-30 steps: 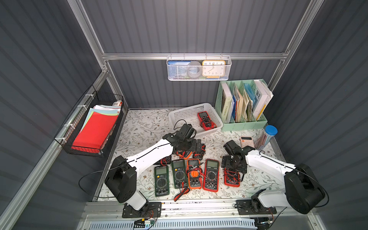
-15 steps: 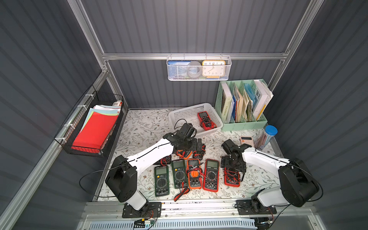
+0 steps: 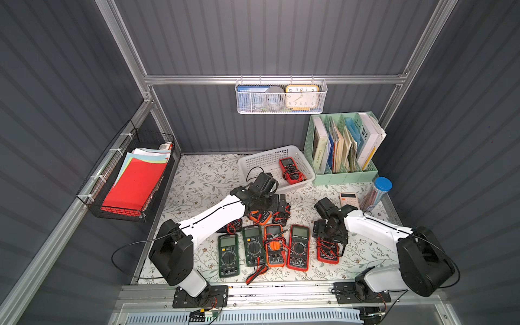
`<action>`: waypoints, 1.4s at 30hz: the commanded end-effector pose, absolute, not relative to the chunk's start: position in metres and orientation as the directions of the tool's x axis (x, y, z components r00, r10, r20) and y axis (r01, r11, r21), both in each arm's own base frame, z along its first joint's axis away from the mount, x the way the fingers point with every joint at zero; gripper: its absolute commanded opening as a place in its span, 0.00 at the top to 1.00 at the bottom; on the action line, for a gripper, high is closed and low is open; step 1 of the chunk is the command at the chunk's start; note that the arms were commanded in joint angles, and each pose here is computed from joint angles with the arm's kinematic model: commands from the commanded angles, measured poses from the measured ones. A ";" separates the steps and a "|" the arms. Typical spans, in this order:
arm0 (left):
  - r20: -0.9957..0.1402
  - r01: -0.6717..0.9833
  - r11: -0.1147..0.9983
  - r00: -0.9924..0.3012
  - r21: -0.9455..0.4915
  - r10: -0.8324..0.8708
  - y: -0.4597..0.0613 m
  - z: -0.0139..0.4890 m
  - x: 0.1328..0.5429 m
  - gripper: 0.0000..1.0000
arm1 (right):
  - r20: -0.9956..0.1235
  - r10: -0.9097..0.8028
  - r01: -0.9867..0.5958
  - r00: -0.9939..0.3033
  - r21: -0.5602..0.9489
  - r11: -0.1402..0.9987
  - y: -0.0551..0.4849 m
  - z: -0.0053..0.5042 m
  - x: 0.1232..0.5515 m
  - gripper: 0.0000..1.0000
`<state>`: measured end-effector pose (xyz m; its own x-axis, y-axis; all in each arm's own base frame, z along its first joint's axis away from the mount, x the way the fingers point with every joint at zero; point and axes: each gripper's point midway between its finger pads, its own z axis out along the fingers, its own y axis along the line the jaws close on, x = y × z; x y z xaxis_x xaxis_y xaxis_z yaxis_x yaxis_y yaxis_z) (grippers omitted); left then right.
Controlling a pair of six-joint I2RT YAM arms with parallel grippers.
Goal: Put the multimeter into the basket
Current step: Pick up the multimeter from the center of the board.
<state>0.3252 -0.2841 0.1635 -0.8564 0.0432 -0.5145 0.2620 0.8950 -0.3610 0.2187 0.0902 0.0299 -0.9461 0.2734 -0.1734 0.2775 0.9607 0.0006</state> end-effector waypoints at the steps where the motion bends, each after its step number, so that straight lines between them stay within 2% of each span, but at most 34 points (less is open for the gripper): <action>1: -0.511 0.262 0.888 -0.859 -0.379 0.035 -0.292 0.168 0.327 0.01 | -0.235 0.300 0.298 -0.924 0.046 0.954 0.092 0.047 0.227 0.43; 7: -0.514 0.261 0.886 -0.858 -0.382 0.031 -0.294 0.171 0.329 0.01 | -0.359 0.298 0.287 -0.884 0.085 0.954 0.089 0.087 0.243 0.46; 16: -0.503 0.238 0.903 -0.864 -0.358 0.028 -0.289 0.175 0.331 0.01 | -0.475 0.266 0.233 -0.838 0.128 0.964 0.099 0.140 0.276 0.46; 21: -0.523 0.200 0.930 -0.852 -0.308 0.010 -0.268 0.182 0.343 0.01 | -0.561 0.240 0.166 -0.792 0.181 0.969 0.118 0.183 0.312 0.46; 27: -0.521 0.111 0.927 -0.848 -0.358 -0.100 -0.231 0.193 0.369 0.01 | -0.622 0.226 0.089 -0.750 0.244 0.966 0.150 0.230 0.358 0.47; 30: -0.542 0.096 0.937 -0.833 -0.335 -0.108 -0.214 0.199 0.376 0.01 | -0.652 0.216 0.054 -0.727 0.259 0.964 0.165 0.250 0.385 0.46; 34: -0.553 0.089 0.955 -0.829 -0.283 -0.087 -0.198 0.200 0.379 0.01 | -0.687 0.191 0.015 -0.701 0.254 0.967 0.184 0.267 0.421 0.46; 42: -0.548 0.048 0.955 -0.827 -0.292 -0.126 -0.175 0.202 0.387 0.01 | -0.745 0.171 -0.049 -0.645 0.264 0.963 0.223 0.284 0.492 0.46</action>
<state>0.3870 -0.1843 0.1856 -0.8406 -0.1337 -0.5249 0.0333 0.9545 -0.2963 0.4703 0.2119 0.2614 -0.7059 0.1806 -0.6849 0.0001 0.9670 0.2548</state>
